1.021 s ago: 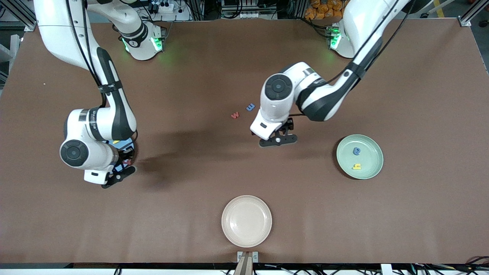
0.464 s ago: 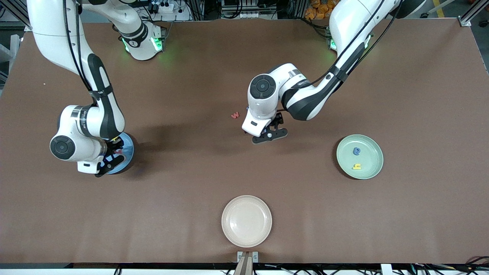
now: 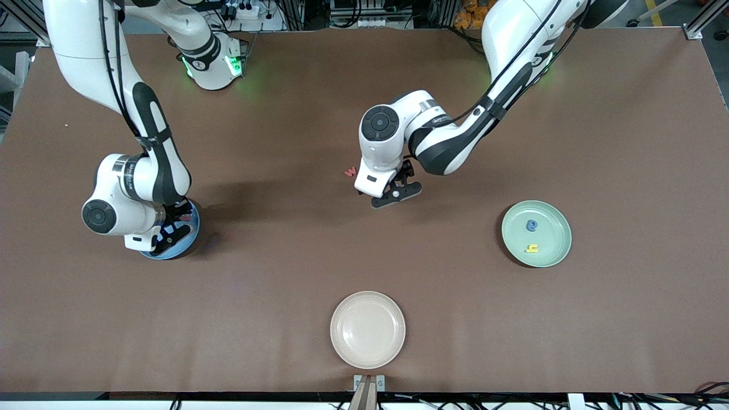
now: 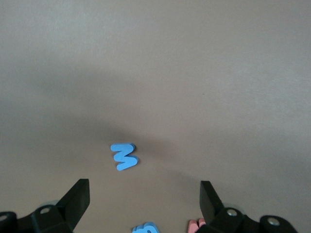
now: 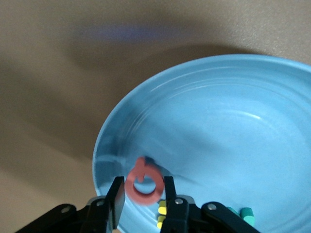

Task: Sort uppercase to blue plate, lowercase to green plate
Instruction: 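Release the o on the blue plate while the left gripper nears the m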

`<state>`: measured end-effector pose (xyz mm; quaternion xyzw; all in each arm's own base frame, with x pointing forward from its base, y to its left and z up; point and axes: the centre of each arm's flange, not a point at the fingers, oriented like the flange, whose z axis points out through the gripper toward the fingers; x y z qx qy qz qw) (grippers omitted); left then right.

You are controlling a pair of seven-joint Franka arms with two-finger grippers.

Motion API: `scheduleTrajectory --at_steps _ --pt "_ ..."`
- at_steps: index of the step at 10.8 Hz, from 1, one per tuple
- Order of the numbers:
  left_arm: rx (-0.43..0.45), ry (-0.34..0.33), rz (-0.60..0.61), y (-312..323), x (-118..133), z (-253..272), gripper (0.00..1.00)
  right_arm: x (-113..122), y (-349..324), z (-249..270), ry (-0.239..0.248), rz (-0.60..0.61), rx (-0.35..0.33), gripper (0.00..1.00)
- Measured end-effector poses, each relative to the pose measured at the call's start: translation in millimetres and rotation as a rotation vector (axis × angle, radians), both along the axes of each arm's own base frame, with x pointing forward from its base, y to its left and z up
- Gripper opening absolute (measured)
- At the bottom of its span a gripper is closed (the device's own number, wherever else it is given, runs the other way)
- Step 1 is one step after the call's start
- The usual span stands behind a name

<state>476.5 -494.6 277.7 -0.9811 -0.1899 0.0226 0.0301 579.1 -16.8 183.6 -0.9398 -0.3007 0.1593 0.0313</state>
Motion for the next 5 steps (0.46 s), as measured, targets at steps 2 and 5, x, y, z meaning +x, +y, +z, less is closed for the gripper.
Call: scheduleTrajectory --at_steps 2,5 --pt "0.014 0.017 0.059 -8.8 -11.4 -14.2 1.0 -2.0 2.7 2.1 0.026 -0.003 0.008 0.55" --pt "0.019 0.021 0.089 -15.0 -18.5 -18.5 1.0 4.5 11.9 21.2 0.047 -0.011 0.024 0.65"
